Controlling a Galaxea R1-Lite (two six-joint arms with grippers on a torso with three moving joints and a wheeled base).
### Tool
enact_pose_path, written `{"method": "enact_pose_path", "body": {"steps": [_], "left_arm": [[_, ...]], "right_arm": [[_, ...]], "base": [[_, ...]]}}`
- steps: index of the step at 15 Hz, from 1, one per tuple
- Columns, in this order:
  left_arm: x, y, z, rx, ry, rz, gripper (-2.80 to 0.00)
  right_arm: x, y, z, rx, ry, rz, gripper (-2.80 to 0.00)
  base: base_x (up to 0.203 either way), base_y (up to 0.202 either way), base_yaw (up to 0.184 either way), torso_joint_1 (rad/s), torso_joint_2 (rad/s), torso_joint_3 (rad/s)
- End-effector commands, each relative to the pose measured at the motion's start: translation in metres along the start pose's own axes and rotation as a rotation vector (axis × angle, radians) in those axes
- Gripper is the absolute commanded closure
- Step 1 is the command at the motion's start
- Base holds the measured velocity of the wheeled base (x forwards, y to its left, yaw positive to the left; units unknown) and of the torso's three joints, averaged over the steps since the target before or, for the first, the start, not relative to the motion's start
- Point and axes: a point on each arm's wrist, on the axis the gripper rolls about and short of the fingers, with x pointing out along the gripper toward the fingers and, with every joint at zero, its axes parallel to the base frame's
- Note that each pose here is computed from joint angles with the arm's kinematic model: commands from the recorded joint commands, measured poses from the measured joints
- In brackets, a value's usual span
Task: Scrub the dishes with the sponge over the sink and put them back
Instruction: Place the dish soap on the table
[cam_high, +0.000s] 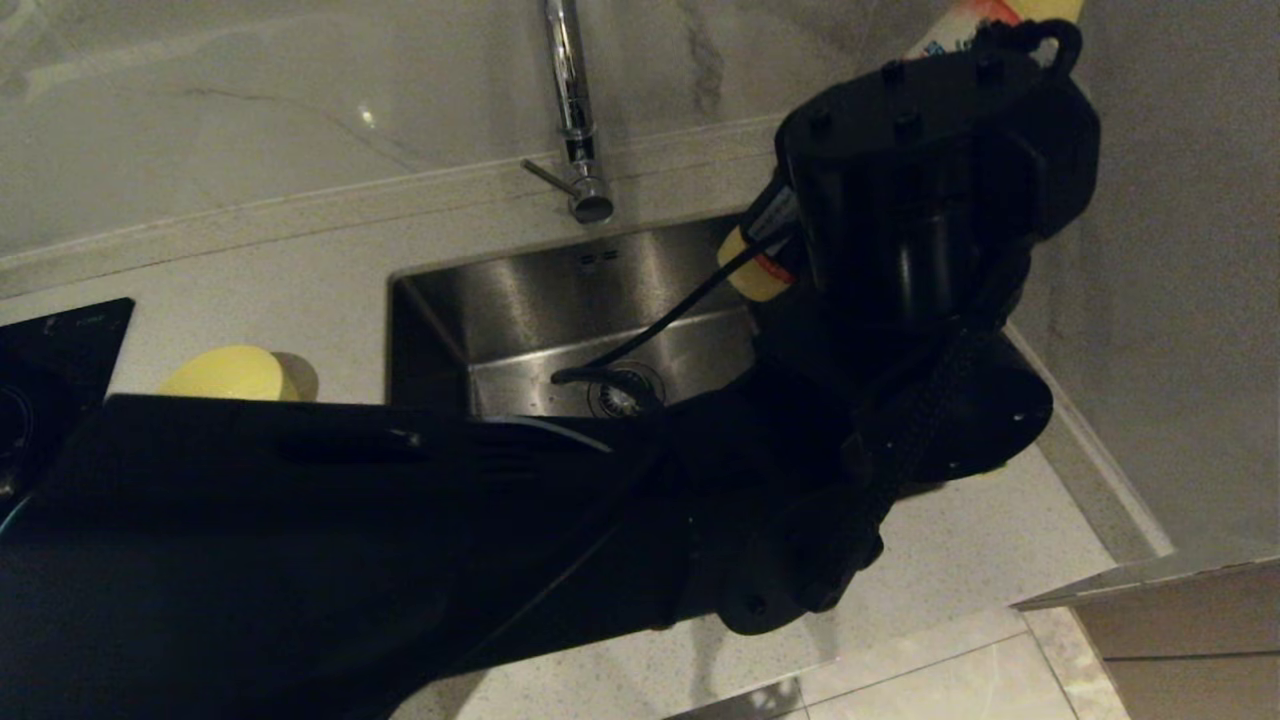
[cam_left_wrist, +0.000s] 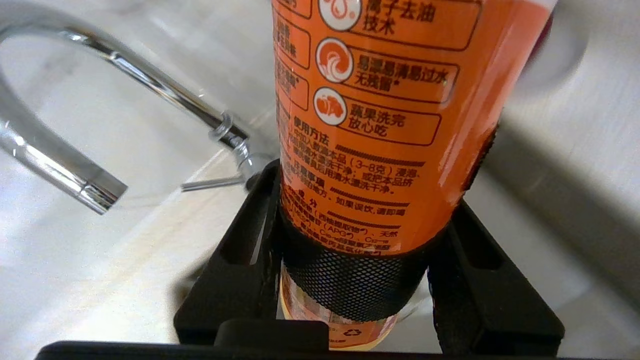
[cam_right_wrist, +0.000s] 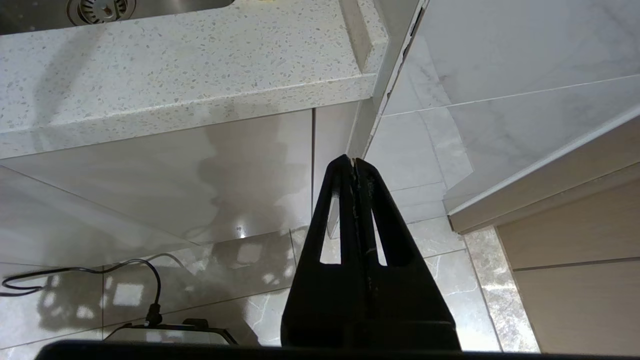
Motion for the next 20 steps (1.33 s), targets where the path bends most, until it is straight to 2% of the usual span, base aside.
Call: {"method": "enact_pose_path", "body": {"steps": [1, 4, 9, 15, 17, 20], "left_arm": [[-0.002, 0.028, 0.014, -0.107, -0.025, 0.023, 0.00], [-0.004, 0.045, 0.024, -0.177, -0.084, 0.006, 0.00], [-0.008, 0.074, 0.038, -0.282, -0.132, 0.009, 0.00], [-0.019, 0.133, 0.058, -0.419, -0.187, 0.050, 0.00], [-0.021, 0.145, 0.062, -0.446, -0.198, 0.060, 0.00], [-0.031, 0.186, 0.071, -0.512, -0.227, 0.096, 0.00]], "right_arm": [[0.000, 0.000, 0.000, 0.000, -0.002, 0.001, 0.00], [0.000, 0.000, 0.000, 0.000, -0.002, 0.001, 0.00], [0.000, 0.000, 0.000, 0.000, -0.002, 0.001, 0.00], [0.000, 0.000, 0.000, 0.000, -0.002, 0.001, 0.00], [0.000, 0.000, 0.000, 0.000, -0.002, 0.001, 0.00], [0.000, 0.000, 0.000, 0.000, -0.002, 0.001, 0.00]], "base": [[0.000, 0.000, 0.000, 0.000, 0.00, 0.000], [0.000, 0.000, 0.000, 0.000, 0.00, 0.000], [0.000, 0.000, 0.000, 0.000, 0.00, 0.000], [0.000, 0.000, 0.000, 0.000, 0.00, 0.000], [0.000, 0.000, 0.000, 0.000, 0.00, 0.000], [0.000, 0.000, 0.000, 0.000, 0.00, 0.000]]}}
